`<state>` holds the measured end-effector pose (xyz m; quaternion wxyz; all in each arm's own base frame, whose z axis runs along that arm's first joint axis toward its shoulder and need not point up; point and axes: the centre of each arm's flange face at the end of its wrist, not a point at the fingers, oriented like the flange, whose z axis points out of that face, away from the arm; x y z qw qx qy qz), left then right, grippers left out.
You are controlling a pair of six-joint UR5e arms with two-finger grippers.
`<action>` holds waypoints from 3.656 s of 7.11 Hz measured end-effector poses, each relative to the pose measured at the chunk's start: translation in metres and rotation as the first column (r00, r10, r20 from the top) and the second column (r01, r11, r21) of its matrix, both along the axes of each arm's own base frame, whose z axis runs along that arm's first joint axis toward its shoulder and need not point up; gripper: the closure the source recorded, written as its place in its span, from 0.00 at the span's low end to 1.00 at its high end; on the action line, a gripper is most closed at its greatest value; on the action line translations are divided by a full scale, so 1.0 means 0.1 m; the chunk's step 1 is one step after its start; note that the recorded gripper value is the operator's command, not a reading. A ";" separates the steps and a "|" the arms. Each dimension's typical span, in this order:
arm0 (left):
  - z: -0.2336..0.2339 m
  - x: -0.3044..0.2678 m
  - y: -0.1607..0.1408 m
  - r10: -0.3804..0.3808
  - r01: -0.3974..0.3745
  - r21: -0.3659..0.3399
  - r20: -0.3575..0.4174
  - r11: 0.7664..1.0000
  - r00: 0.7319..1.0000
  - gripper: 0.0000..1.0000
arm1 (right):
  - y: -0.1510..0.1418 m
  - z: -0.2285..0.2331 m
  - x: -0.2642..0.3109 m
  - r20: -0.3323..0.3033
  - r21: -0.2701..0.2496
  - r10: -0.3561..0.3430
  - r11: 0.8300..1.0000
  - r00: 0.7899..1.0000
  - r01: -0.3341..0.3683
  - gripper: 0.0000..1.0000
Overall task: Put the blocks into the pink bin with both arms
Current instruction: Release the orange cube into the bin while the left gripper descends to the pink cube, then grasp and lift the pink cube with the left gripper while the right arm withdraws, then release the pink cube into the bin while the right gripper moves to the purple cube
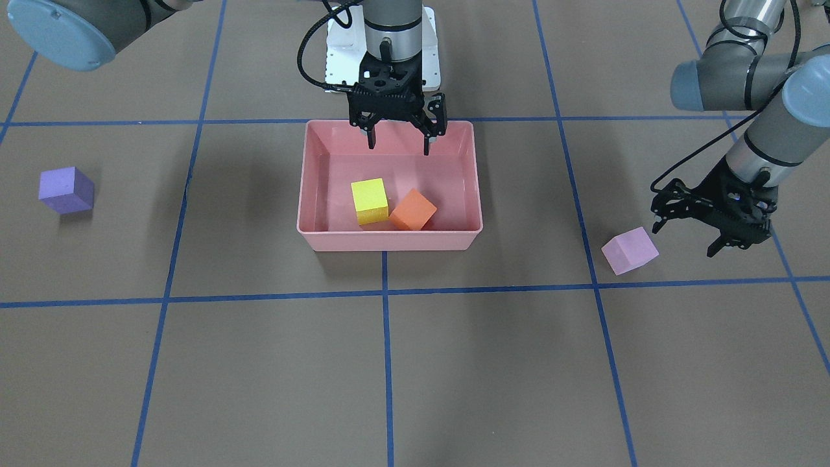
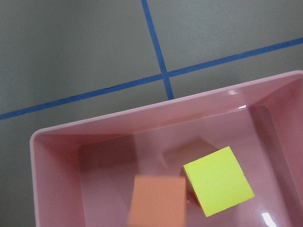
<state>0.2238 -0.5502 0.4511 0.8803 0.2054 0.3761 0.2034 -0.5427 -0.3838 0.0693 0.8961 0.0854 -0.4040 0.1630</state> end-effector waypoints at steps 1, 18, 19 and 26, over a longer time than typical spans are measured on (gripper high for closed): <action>-0.03 0.03 0.01 0.004 -0.004 0.006 -0.021 1.000 1.000 0.00 | -0.13 -0.02 0.18 -0.014 0.028 -0.019 0.999 1.000 0.020 0.00; 0.72 0.93 0.27 0.288 -0.326 0.322 0.162 0.889 0.944 1.00 | -1.41 1.62 2.26 -0.174 0.195 -0.311 0.919 0.934 0.342 0.00; 0.64 0.91 0.30 0.321 -0.342 0.303 0.120 0.889 0.940 1.00 | -1.47 1.66 2.37 -0.186 0.209 -0.326 0.909 0.927 0.362 0.00; -2.27 1.23 0.61 0.012 -0.040 -0.173 -0.162 0.984 0.987 0.85 | -1.33 3.41 3.56 -0.218 0.263 -0.412 0.848 0.885 0.460 0.00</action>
